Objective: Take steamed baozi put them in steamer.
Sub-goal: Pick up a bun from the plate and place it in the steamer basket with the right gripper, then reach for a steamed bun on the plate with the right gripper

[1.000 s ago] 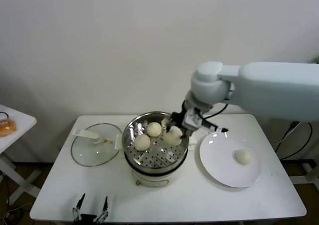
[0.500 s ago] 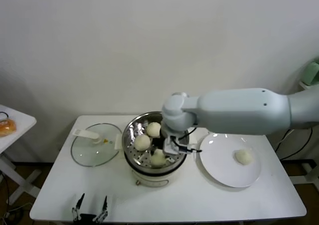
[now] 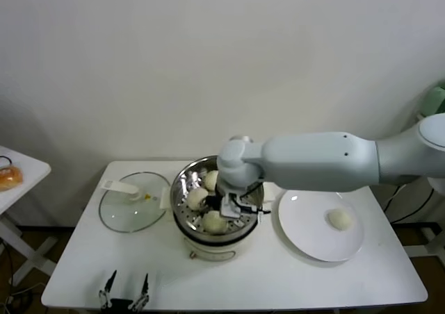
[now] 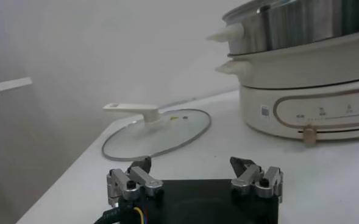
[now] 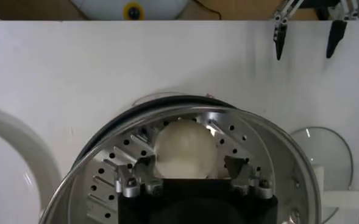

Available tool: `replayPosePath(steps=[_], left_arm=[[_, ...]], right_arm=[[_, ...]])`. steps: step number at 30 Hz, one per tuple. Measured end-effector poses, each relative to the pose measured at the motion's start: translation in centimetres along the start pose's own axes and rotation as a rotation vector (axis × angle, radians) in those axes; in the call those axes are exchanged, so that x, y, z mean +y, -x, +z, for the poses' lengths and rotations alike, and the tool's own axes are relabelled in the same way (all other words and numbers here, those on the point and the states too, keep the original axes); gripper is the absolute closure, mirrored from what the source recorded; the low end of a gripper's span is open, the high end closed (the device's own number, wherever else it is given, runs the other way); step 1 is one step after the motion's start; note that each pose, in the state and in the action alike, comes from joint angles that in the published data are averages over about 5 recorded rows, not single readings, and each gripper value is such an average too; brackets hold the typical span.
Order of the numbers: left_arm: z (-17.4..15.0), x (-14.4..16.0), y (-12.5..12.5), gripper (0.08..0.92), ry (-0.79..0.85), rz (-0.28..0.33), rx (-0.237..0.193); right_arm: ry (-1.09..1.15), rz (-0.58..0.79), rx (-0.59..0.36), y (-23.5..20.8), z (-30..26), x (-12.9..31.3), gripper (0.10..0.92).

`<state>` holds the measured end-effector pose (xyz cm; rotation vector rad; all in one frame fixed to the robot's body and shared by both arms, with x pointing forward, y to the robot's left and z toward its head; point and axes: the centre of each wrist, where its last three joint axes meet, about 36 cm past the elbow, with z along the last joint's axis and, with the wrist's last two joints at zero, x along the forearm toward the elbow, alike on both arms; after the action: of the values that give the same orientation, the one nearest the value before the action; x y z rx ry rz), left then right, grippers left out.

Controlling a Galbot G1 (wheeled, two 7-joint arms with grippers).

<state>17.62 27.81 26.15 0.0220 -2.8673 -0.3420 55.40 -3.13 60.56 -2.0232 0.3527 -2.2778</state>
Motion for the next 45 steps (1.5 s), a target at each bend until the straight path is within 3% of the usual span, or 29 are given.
replayPosePath(steps=[9,20,31,45], left_arm=[[-0.2,0.0,0.0,0.177,0.005,0.005,-0.003],[-0.1,0.0,0.1,0.177,0.008,0.013,-0.003],[0.6,0.0,0.0,0.177,0.018,0.018,0.020],[0.8,-0.3,-0.2,0.177,0.024,0.029,0.032]], right_arm=[[0.253,-0.092,0.045,-6.1,5.7,4.8,0.200],[0.812,-0.164,0.131,-9.9,12.9,19.8,0.200],[1.163,-0.202,0.156,-3.8,12.6,33.3,0.200],[1.332,-0.189,0.173,4.2,10.1,39.4,0.200]])
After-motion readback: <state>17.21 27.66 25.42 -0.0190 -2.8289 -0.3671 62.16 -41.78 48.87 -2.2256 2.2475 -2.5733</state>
